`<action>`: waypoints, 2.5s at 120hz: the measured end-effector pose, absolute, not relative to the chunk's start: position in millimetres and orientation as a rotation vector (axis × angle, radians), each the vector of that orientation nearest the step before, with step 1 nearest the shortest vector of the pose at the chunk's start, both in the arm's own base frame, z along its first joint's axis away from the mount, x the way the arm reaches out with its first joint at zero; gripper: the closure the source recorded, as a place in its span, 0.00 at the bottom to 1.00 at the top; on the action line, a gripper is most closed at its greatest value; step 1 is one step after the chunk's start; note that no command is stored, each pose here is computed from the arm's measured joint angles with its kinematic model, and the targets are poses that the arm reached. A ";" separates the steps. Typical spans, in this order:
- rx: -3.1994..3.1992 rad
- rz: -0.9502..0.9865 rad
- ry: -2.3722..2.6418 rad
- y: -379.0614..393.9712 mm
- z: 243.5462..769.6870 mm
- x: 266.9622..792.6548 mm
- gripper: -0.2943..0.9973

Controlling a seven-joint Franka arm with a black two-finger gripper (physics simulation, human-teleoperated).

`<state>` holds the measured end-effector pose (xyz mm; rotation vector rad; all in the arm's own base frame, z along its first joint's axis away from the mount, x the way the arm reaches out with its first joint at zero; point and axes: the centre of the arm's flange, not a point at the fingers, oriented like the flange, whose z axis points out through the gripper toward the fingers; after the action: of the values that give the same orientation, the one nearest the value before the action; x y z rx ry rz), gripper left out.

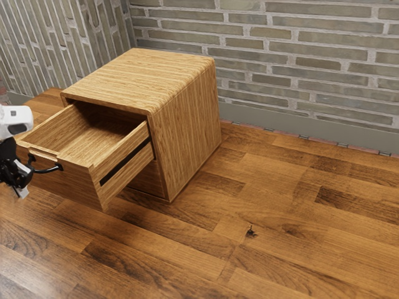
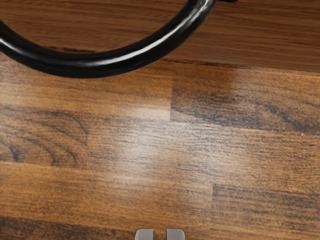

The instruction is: Push the drawer handle with one arm to close the drawer

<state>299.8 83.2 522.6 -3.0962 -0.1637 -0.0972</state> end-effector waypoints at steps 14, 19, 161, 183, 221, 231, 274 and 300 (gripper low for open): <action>-3.110 -0.121 -0.151 98.9 522.2 303.4 0.83; -3.110 -0.126 -0.141 102.2 523.3 306.1 0.83; -3.078 -0.105 0.127 114.9 518.7 409.7 0.83; -3.066 -0.117 0.153 110.9 523.8 421.4 0.83; -3.061 -0.093 0.199 104.2 517.0 453.2 0.83; -3.060 -0.096 0.202 105.0 516.4 458.9 0.83; -3.055 -0.121 0.206 110.4 517.6 484.5 0.82; -3.053 -0.133 0.210 113.4 518.6 502.0 0.82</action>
<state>502.0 113.4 518.6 -3.0525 0.2100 -0.1331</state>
